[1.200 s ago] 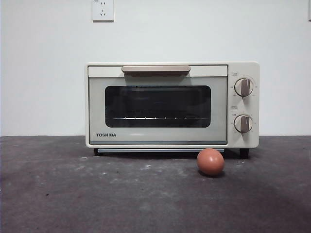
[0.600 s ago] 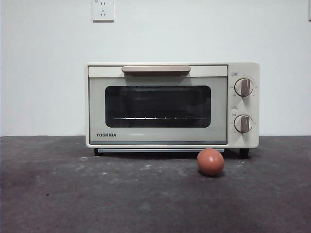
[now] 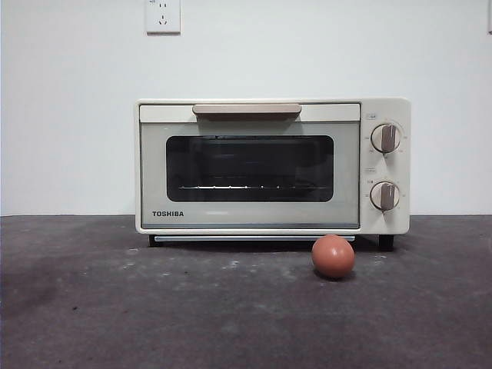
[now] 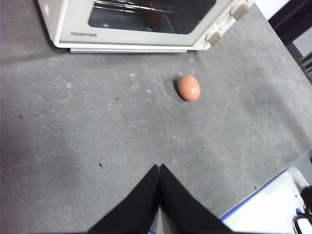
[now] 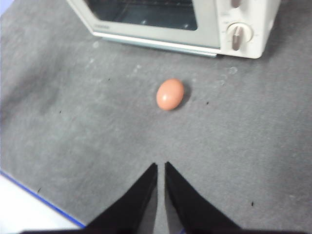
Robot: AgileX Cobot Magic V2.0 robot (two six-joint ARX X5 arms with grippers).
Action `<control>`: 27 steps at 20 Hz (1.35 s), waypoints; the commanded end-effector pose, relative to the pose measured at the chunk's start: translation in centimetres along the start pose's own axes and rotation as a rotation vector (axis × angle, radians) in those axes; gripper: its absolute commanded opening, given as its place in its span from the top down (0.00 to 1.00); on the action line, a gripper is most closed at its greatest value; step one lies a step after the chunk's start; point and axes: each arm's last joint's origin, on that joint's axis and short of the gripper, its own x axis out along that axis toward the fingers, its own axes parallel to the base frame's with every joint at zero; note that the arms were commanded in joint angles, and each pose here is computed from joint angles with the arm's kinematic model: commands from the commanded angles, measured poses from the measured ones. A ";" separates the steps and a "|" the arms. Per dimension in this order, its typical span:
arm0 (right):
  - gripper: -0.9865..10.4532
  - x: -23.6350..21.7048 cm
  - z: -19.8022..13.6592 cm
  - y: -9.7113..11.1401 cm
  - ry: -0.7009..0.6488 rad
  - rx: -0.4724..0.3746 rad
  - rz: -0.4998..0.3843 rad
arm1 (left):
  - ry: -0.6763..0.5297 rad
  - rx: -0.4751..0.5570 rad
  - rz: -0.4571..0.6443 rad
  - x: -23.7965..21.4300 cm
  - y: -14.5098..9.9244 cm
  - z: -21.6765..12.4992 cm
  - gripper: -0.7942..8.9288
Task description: Eggoven
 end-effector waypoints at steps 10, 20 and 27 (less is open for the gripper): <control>0.58 2.0 1.7 -0.4 0.051 0.075 0.028 | -0.018 0.044 -0.010 -0.3 -0.3 0.5 0.91; 0.58 13.0 4.8 0.4 0.181 0.117 0.001 | -0.037 0.057 -0.012 -0.3 -0.3 0.7 0.91; 0.58 21.2 3.9 1.0 0.227 0.116 -0.117 | -0.037 0.057 -0.012 -0.3 -0.3 0.7 0.91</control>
